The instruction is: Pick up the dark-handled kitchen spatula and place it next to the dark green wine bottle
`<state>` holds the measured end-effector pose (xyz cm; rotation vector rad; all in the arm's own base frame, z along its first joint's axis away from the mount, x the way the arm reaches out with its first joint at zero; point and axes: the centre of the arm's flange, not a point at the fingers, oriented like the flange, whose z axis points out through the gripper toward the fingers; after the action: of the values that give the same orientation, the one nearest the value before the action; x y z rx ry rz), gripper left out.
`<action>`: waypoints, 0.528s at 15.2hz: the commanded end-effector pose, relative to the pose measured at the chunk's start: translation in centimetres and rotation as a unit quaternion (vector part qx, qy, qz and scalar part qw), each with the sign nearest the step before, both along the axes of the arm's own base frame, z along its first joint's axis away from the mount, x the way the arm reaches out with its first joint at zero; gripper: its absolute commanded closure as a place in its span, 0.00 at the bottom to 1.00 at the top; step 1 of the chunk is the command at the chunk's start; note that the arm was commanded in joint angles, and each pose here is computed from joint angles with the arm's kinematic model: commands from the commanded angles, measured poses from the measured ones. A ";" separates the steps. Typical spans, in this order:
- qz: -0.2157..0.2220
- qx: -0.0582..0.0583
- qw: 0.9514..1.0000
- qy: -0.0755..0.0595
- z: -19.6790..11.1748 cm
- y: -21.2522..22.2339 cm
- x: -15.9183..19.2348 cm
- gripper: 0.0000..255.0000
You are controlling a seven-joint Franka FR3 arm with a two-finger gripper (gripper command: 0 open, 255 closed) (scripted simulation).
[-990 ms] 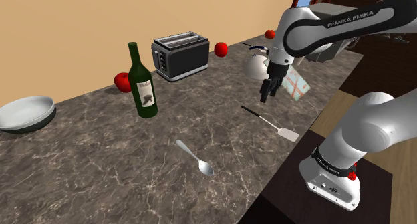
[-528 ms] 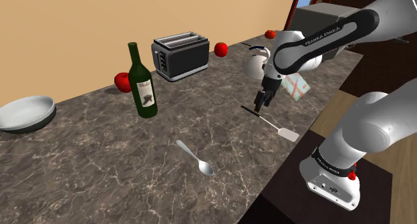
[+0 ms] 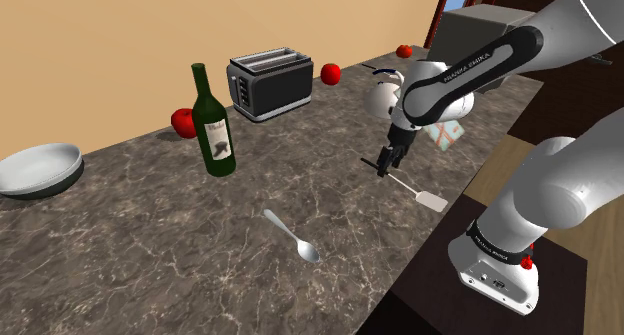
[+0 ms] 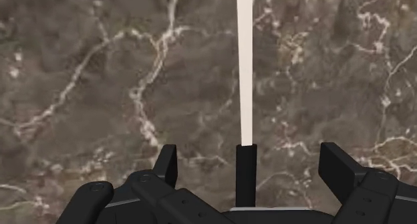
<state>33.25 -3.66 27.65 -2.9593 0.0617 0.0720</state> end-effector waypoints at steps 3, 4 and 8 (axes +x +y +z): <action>0.000 0.000 1.000 0.000 -0.1 0.0 0.0 0.00; 0.000 0.000 1.000 0.000 -0.1 0.0 0.0 0.00; 0.000 0.000 1.000 0.000 -0.1 0.0 0.0 1.00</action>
<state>33.33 -3.79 27.71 -2.9597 0.0663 0.0654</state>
